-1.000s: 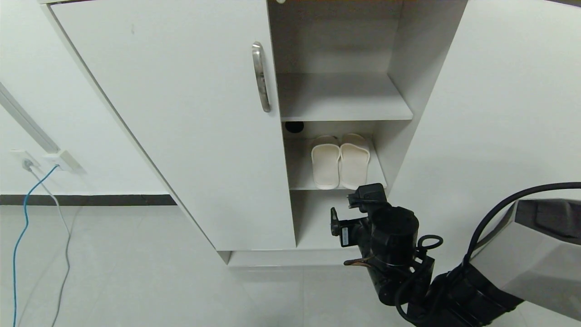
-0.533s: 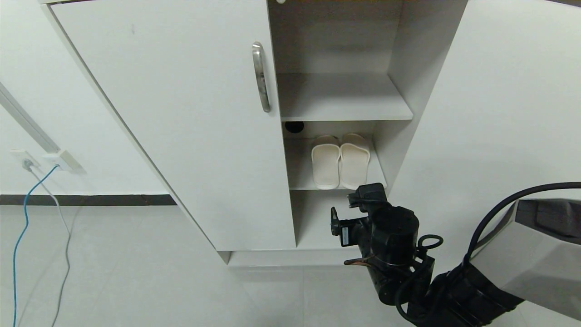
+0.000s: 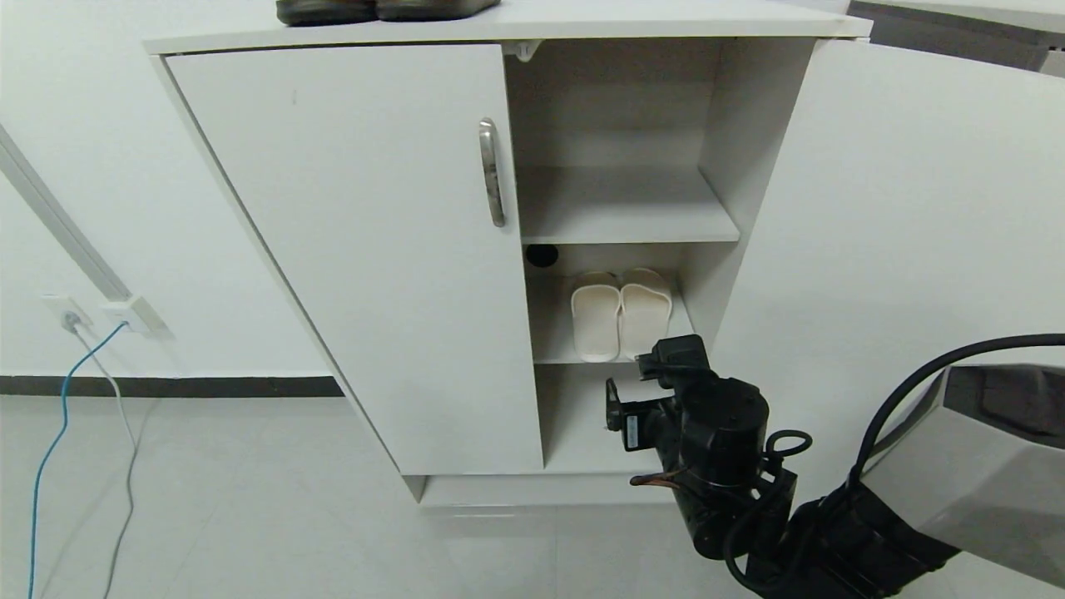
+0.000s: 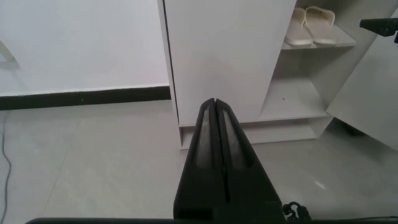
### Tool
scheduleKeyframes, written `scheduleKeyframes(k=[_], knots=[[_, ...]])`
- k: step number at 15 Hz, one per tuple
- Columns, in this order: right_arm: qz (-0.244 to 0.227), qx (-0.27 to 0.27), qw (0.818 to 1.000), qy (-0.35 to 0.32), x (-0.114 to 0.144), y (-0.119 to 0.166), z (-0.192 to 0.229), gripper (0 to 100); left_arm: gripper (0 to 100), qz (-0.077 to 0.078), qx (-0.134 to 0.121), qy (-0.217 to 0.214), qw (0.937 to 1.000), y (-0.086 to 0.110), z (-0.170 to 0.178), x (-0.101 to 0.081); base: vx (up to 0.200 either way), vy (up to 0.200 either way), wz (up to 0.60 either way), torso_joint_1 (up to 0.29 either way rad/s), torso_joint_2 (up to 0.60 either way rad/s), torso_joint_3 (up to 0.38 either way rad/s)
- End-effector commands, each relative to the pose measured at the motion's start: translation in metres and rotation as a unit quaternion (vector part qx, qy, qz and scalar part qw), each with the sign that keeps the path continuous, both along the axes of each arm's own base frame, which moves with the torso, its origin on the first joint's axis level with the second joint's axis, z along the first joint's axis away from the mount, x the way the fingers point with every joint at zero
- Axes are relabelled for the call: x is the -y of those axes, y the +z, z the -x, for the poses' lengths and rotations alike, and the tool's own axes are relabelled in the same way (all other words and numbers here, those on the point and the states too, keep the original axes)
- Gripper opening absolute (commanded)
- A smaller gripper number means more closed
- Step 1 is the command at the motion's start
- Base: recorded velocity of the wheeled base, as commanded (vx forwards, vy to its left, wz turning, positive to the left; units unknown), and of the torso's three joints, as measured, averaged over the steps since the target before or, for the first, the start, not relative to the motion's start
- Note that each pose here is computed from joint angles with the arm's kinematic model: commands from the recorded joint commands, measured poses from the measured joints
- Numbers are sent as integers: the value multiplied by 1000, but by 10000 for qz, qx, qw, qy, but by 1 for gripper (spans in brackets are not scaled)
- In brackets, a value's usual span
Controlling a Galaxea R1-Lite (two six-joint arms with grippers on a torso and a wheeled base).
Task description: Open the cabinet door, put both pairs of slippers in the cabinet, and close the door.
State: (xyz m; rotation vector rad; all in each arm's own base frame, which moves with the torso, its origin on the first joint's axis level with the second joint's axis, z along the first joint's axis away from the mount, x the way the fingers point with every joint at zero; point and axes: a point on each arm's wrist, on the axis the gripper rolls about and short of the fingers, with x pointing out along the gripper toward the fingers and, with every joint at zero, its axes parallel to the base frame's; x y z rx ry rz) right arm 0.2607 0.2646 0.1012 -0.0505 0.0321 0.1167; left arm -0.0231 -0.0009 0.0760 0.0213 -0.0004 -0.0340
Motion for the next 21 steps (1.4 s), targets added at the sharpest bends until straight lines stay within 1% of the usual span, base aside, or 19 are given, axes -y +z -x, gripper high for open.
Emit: scheduleKeyframes(k=[1, 8, 12, 21], knots=[[-5, 7, 10000, 1, 0, 0, 0, 100, 0, -1, 0, 1, 10000, 0, 0, 0, 0, 0, 0, 2, 2, 203], [0, 1, 10000, 93, -5, 0, 5, 100, 0, -9, -7, 1, 10000, 0, 0, 0, 0, 0, 0, 4, 3, 200], [29, -24, 9999, 124, -7, -3, 6, 100, 0, 7, 0, 9, 10000, 0, 0, 0, 0, 0, 0, -1, 1, 46], [124, -93, 9998, 124, -5, -8, 8, 100, 0, 7, 0, 9, 10000, 0, 0, 0, 0, 200, 0, 3, 2, 6]])
